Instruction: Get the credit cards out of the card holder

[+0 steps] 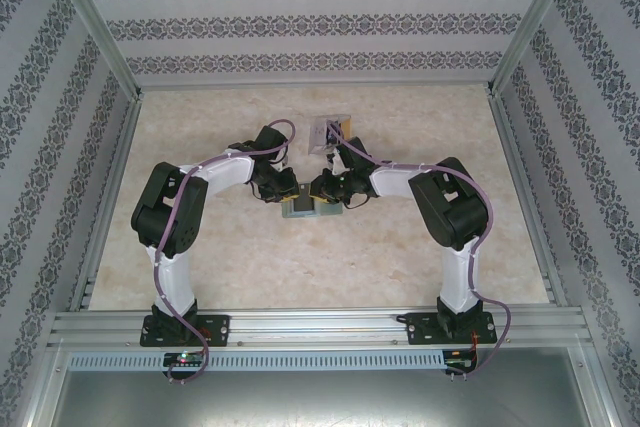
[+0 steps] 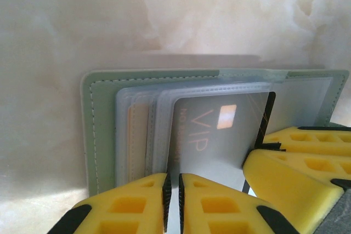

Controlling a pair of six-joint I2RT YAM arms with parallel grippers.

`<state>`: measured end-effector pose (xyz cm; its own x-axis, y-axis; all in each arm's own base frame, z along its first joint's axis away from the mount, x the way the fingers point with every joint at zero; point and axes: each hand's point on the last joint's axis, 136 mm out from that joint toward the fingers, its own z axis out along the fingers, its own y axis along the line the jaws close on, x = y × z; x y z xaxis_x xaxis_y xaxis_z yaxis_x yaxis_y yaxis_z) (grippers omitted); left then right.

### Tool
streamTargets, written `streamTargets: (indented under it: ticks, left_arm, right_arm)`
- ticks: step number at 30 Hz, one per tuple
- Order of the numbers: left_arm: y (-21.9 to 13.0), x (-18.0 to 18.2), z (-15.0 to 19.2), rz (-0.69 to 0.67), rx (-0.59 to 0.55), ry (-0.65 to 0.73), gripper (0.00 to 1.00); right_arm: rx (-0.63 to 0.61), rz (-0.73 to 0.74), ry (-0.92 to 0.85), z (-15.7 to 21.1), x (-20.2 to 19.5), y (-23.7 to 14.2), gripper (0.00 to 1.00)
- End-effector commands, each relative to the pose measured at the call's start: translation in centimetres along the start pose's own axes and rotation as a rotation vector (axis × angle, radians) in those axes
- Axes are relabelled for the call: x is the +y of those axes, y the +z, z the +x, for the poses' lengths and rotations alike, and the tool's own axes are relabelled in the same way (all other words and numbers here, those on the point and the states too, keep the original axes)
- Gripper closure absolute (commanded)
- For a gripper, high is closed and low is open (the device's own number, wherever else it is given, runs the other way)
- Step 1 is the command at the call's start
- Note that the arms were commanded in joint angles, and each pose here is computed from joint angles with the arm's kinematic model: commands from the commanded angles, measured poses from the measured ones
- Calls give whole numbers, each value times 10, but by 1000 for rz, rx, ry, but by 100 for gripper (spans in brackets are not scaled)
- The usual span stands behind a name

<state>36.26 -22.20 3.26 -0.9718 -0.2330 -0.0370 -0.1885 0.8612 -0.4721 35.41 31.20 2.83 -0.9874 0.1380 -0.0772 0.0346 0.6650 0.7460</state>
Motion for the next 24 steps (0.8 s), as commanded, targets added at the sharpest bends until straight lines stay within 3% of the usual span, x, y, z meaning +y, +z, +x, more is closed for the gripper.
streamTargets:
  ticks: [1, 13, 24]
  left_arm:
    - [15, 29, 9, -93, 47, -48, 83]
    - [18, 34, 12, -108, 57, -53, 84]
    - [21, 38, 13, -124, 66, -51, 87]
  right_arm:
    - [-19, -51, -14, -4, 10, -6, 84]
    - [-31, -85, -1, -5, 6, -12, 80]
    - [-34, -112, -10, -4, 8, -12, 90]
